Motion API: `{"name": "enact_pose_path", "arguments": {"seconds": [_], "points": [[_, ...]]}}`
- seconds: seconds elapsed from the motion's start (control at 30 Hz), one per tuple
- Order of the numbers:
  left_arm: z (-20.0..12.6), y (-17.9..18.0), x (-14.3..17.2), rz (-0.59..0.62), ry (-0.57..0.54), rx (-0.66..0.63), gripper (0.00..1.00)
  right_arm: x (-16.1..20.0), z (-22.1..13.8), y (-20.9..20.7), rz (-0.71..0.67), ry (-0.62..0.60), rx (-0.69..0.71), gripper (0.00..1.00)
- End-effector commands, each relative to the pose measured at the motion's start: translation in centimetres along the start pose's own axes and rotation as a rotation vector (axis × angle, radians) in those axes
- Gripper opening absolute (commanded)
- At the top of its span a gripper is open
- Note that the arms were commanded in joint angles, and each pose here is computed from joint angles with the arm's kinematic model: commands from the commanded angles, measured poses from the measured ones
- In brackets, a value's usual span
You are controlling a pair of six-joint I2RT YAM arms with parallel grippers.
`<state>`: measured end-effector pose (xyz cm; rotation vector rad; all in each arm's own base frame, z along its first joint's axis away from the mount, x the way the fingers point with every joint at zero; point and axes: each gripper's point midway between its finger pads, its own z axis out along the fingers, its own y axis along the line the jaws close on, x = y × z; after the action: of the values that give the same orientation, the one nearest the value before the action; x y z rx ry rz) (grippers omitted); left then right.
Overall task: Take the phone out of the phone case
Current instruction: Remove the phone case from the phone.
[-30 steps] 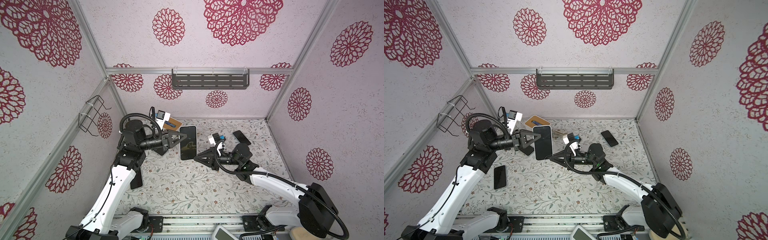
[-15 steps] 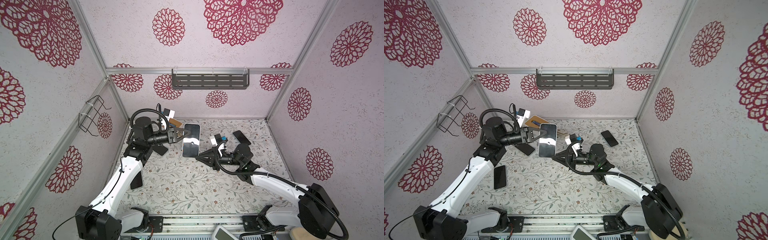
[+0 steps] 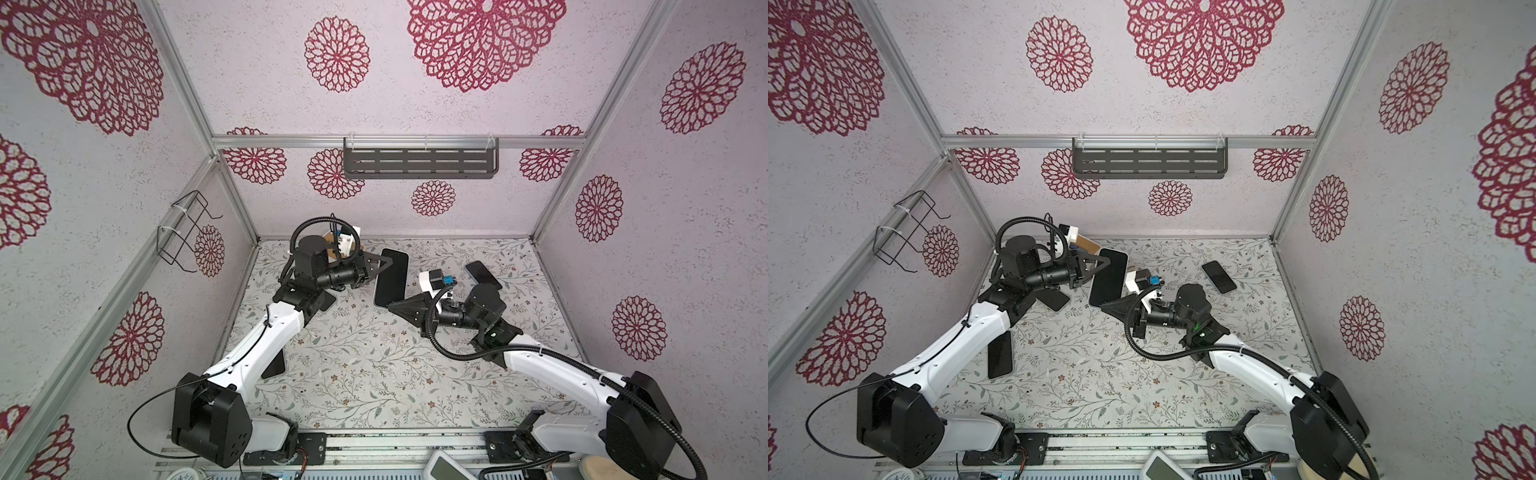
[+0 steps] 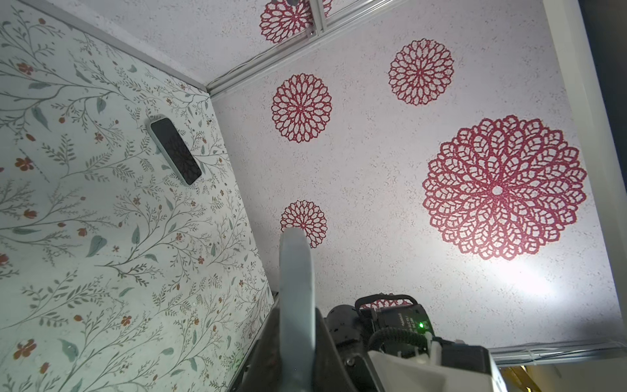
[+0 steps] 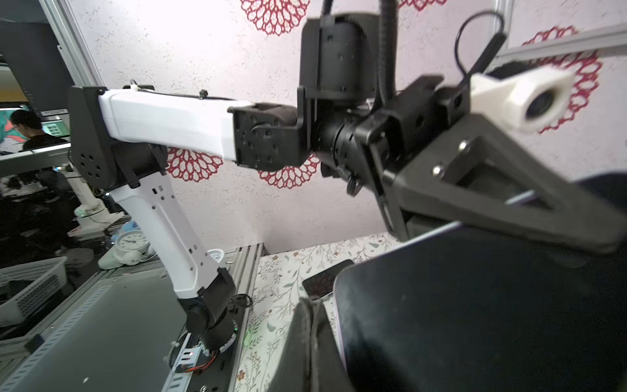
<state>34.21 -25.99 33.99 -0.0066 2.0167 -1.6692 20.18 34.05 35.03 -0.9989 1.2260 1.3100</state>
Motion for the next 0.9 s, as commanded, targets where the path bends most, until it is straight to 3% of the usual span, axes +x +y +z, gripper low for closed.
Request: {"name": "enact_pose_path", "arguments": {"seconds": [0.0, 0.2, 0.33, 0.5, 0.87], "points": [[-1.5, -3.5, -1.7, 0.075, -0.078, 0.089, 0.0, -3.0, -1.4, 1.4, -0.094, -0.096, 0.013, 0.18], [-3.8, -7.0, -2.3, 0.169, -0.097, 0.167, 0.0, 0.4, -3.6, 1.5, 0.019, -0.028, 0.077, 0.46], [-3.7, -8.3, -1.5, 0.217, -0.071, 0.217, 0.0, 0.9, -3.0, 0.9, 0.136, -0.016, 0.055, 0.63], [-3.7, -9.2, -0.5, 0.265, -0.049, 0.248, 0.0, -0.2, -2.0, 1.3, 0.188, -0.055, -0.027, 0.68], [-3.8, -9.7, 0.4, 0.297, -0.029, 0.26, 0.0, -2.2, -1.3, 1.0, 0.24, -0.121, -0.096, 0.67]]}}
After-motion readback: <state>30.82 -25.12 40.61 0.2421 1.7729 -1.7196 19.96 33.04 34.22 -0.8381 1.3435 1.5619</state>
